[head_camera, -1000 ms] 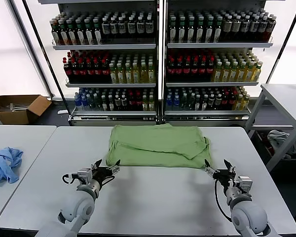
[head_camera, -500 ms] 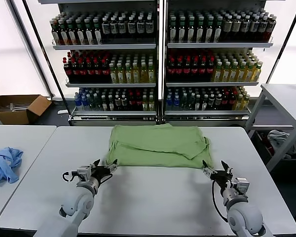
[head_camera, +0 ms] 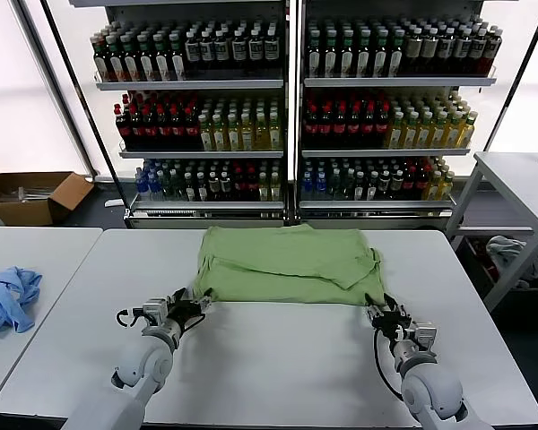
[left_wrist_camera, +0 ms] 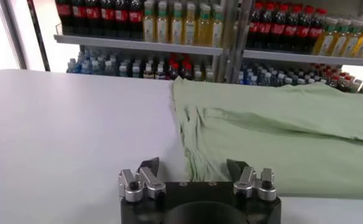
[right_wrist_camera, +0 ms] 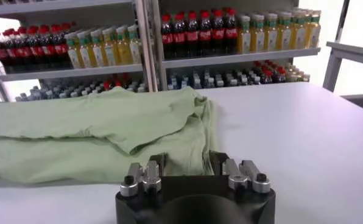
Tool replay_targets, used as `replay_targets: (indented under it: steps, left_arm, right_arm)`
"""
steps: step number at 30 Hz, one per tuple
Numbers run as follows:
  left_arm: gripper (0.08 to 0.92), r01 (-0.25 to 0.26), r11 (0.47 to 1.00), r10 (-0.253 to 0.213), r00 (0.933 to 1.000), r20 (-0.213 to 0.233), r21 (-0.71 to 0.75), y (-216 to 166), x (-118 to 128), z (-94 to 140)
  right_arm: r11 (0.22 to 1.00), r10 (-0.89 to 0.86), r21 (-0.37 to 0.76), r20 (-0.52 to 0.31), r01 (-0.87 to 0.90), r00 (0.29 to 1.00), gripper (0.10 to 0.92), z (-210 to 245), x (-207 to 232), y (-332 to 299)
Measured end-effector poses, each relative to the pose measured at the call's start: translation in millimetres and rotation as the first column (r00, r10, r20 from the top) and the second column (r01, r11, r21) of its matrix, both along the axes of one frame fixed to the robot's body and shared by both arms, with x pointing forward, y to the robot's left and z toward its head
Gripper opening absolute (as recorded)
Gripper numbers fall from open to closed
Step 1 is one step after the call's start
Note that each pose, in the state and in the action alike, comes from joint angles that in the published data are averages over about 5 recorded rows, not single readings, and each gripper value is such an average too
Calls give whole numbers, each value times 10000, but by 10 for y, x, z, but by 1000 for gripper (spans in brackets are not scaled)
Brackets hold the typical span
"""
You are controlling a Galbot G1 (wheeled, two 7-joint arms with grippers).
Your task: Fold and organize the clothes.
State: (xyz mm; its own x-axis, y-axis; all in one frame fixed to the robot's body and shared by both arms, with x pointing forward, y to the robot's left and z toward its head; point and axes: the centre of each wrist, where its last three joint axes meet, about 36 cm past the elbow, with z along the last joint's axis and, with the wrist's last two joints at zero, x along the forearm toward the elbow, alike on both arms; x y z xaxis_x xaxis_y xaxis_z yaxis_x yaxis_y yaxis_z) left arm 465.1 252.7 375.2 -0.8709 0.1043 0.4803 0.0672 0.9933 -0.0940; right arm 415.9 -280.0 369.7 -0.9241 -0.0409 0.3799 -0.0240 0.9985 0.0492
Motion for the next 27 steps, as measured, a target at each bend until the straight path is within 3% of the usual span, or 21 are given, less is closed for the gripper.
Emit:
replay_targets:
  steps: [11,22,27]
  left_arm:
    - [410,237,9997,-237,9997,36,86,-27,-42,-44]
    - [105,396,9988,-406,9984,381,282,-4,-150,44]
    - [80,370,9981,-399,9974,602,487,55,-306,136]
  right_arm:
    - [9996,46,-274,91,-43,9999,139,-16,7,-24]
    - [9978,177,-637,233,-161,9996,123,114,-102,-115]
    - [9947,461,-928,179,-442,9988,123,246,-285,-131]
